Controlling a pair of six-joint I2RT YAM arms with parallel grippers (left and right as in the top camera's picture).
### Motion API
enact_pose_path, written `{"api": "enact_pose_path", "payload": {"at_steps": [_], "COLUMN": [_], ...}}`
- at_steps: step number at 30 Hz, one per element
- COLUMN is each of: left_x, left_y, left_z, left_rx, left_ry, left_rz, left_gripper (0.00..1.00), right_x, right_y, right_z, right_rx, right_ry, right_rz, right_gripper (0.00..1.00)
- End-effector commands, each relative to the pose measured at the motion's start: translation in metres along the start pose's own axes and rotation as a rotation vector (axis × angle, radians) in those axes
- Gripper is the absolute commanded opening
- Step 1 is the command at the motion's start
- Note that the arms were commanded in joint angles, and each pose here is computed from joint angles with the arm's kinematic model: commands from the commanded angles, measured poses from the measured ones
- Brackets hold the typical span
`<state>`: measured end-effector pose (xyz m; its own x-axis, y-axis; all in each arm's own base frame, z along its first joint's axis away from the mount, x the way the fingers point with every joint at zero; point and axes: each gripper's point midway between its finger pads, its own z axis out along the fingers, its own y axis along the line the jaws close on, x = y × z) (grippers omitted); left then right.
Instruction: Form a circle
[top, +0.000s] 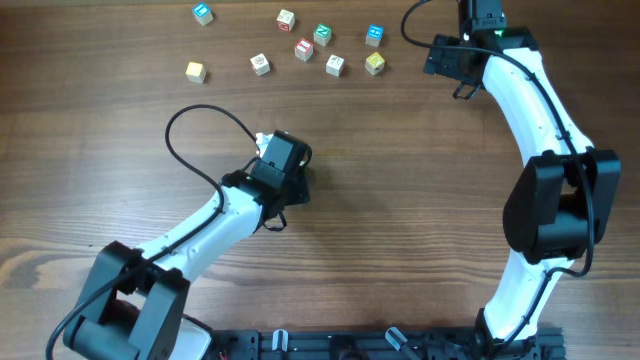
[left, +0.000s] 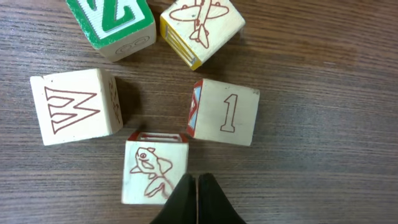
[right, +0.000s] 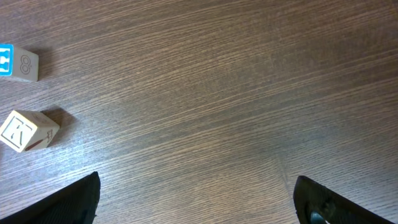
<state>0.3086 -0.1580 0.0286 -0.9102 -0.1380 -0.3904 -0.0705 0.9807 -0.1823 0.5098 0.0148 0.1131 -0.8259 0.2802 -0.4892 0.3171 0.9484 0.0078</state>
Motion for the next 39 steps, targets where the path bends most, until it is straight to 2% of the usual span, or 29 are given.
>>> {"api": "enact_pose_path", "payload": {"at_steps": [1, 9, 13, 16, 19, 22, 26, 30, 32, 35, 36, 39], "left_x": [0.0, -0.013, -0.043, -0.077, -0.111, -0.126, -0.118, -0.109, -0.108, -0.1, -0.094, -0.088], "left_y": [-0.002, -0.009, -0.017, -0.002, 0.039, 0.093, 0.153, 0.18, 0.18, 0.181, 0.182, 0.182], "left_z": [0.004, -0.003, -0.026, -0.053, -0.08, -0.09, -0.09, -0.091, -0.091, -0.089, -0.087, -0.086], "left_rx": [0.001, 0.035, 0.098, 0.126, 0.105, 0.038, -0.064, -0.119, -0.122, -0.134, -0.145, -0.154], "left_ry": [0.001, -0.049, -0.165, -0.279, -0.393, -0.436, -0.409, -0.386, -0.38, -0.35, -0.326, -0.302], "left_rz": [0.011, 0.005, -0.027, -0.101, -0.23, -0.396, -0.568, -0.631, -0.627, -0.63, -0.633, -0.634], "left_gripper": [0.08, 0.09, 0.09, 0.1, 0.1, 0.11, 0.12, 0.19, 0.3, 0.95, 1.0, 1.0], "right_x": [-0.009, -0.009, -0.009, -0.009, -0.009, -0.009, -0.009, -0.009, -0.009, -0.009, -0.009, -0.009], "right_y": [-0.001, -0.001, -0.001, -0.001, -0.001, -0.001, -0.001, -0.001, -0.001, -0.001, -0.001, -0.001], "right_z": [-0.008, -0.008, -0.008, -0.008, -0.008, -0.008, -0.008, -0.008, -0.008, -0.008, -0.008, -0.008], "right_rx": [0.009, 0.009, 0.009, 0.009, 0.009, 0.009, 0.009, 0.008, 0.009, 0.009, 0.009, 0.009], "right_ry": [-0.032, -0.032, -0.032, -0.032, -0.032, -0.032, -0.032, -0.032, -0.032, -0.032, -0.032, -0.032], "right_rz": [0.0, 0.0, 0.0, 0.0, 0.0, 0.0, 0.0, 0.0, 0.0, 0.0, 0.0, 0.0], "right_gripper": [1.0, 1.0, 1.0, 1.0, 1.0, 1.0, 1.0, 1.0, 1.0, 1.0, 1.0, 1.0]}}
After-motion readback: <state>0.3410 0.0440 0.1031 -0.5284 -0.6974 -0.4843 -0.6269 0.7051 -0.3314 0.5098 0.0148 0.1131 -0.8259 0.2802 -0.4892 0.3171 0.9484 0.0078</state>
